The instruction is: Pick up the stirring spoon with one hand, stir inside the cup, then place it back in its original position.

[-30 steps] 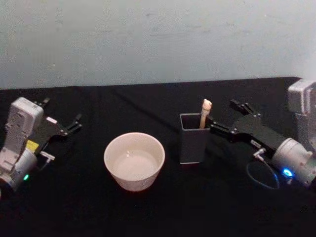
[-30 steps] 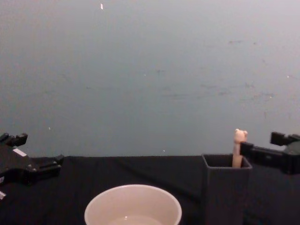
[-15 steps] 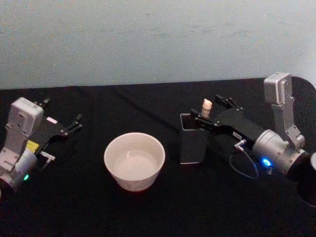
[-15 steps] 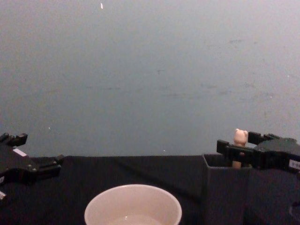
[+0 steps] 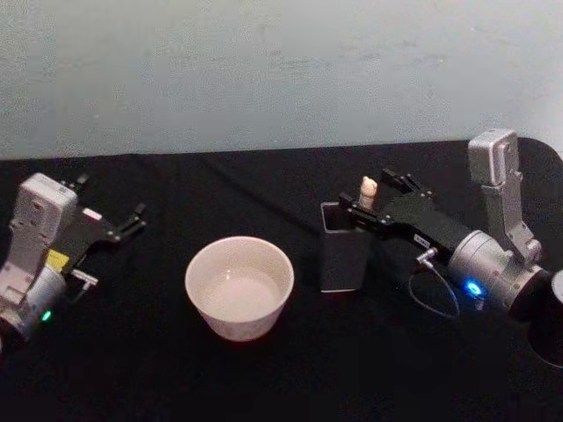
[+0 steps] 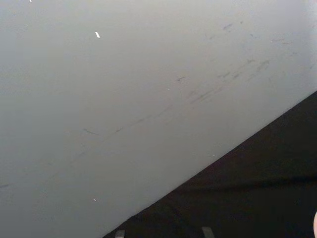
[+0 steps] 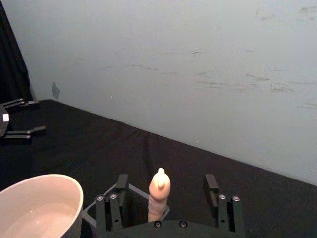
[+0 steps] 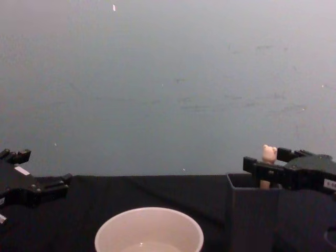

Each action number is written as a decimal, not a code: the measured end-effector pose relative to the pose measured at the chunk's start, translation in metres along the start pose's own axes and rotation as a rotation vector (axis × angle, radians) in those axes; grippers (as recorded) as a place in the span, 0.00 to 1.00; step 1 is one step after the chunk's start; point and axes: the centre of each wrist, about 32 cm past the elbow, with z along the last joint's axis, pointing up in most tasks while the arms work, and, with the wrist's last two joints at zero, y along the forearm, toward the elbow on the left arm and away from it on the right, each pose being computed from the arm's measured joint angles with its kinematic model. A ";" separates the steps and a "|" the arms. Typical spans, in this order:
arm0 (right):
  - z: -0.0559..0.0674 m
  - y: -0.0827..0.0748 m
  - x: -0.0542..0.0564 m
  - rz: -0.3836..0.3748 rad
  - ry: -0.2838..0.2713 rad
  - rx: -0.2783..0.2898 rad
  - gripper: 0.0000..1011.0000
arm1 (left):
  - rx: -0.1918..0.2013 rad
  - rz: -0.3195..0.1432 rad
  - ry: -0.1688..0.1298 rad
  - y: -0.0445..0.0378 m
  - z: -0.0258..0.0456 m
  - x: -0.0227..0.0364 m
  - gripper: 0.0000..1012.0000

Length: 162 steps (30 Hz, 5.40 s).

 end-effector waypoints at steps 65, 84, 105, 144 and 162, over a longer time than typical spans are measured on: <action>0.063 0.003 0.000 0.101 -0.045 0.317 0.21 | 0.000 0.000 0.000 0.0000 0.0000 0.0000 0.99; 0.041 0.051 -0.024 0.291 -0.082 0.308 0.21 | 0.000 0.000 0.000 0.0000 0.0000 0.0000 0.99; -0.004 0.072 -0.040 0.379 -0.119 0.221 0.21 | 0.000 0.000 0.000 0.0000 0.0000 0.0000 0.99; -0.029 0.042 -0.045 0.448 -0.112 0.207 0.21 | 0.000 0.000 0.000 0.0000 0.0000 0.0000 0.99; -0.032 0.070 -0.067 0.437 -0.099 0.208 0.21 | 0.000 0.000 0.000 0.0000 0.0000 0.0000 0.99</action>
